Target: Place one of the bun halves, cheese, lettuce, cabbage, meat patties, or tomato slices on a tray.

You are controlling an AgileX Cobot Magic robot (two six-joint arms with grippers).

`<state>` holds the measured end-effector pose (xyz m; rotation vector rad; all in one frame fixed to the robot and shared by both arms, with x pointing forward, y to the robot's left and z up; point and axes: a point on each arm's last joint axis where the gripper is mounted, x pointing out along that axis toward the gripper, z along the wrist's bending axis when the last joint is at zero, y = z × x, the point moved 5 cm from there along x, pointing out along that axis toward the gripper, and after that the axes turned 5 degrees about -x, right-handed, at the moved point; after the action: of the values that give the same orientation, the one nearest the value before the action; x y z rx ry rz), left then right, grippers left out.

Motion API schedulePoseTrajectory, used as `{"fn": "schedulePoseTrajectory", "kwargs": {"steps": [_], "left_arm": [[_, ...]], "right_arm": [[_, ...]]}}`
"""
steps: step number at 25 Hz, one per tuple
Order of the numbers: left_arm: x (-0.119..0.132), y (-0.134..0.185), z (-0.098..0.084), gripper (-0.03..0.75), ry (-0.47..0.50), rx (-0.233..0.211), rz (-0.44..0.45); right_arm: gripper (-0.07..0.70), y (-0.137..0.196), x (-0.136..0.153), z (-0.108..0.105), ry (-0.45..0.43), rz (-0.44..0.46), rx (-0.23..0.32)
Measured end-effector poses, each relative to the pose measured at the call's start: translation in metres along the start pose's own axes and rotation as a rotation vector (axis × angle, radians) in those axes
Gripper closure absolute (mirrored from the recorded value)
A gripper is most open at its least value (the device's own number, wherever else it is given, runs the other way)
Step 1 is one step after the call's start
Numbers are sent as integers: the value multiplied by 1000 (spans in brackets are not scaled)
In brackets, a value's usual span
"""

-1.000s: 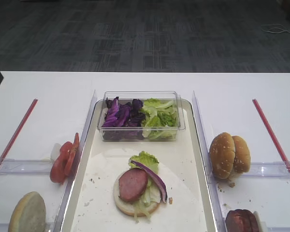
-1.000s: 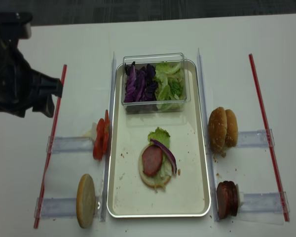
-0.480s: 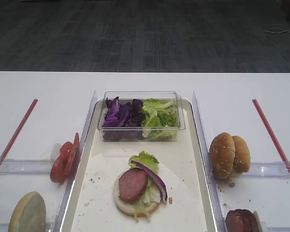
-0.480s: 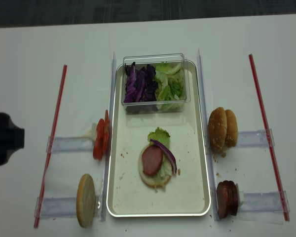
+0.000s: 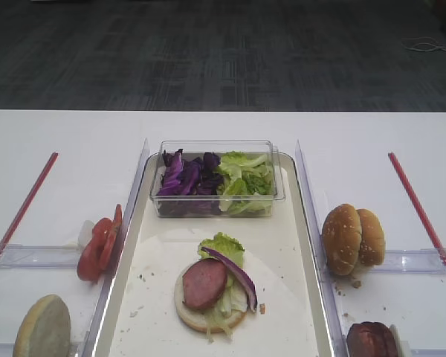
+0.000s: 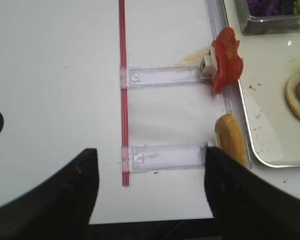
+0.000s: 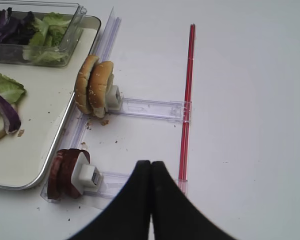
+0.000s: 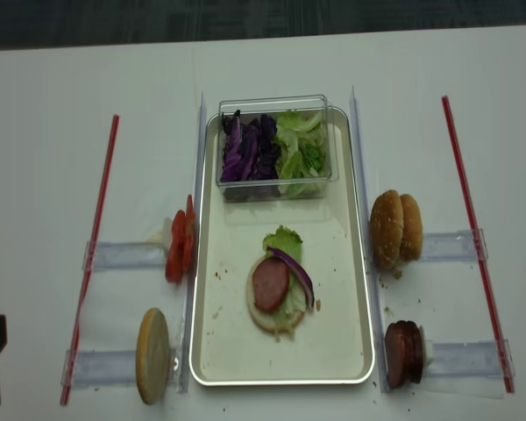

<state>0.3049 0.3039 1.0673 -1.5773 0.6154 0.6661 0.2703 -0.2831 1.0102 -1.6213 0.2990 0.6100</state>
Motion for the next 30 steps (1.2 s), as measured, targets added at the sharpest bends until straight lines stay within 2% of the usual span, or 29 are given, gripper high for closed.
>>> {"fn": "schedulePoseTrajectory", "kwargs": {"steps": [14,19,23,30], "left_arm": [[-8,58,13,283,35,-14,-201],[7,70,14,283,26,-10,-165],[10,67,13,286,31,-3,-189],[17,66,9,291,55,40,-201]], "right_arm": [[400,0,0,0,0,0,0],[400,0,0,0,0,0,0],[400,0,0,0,0,1,0],[400,0,0,0,0,1,0]]}}
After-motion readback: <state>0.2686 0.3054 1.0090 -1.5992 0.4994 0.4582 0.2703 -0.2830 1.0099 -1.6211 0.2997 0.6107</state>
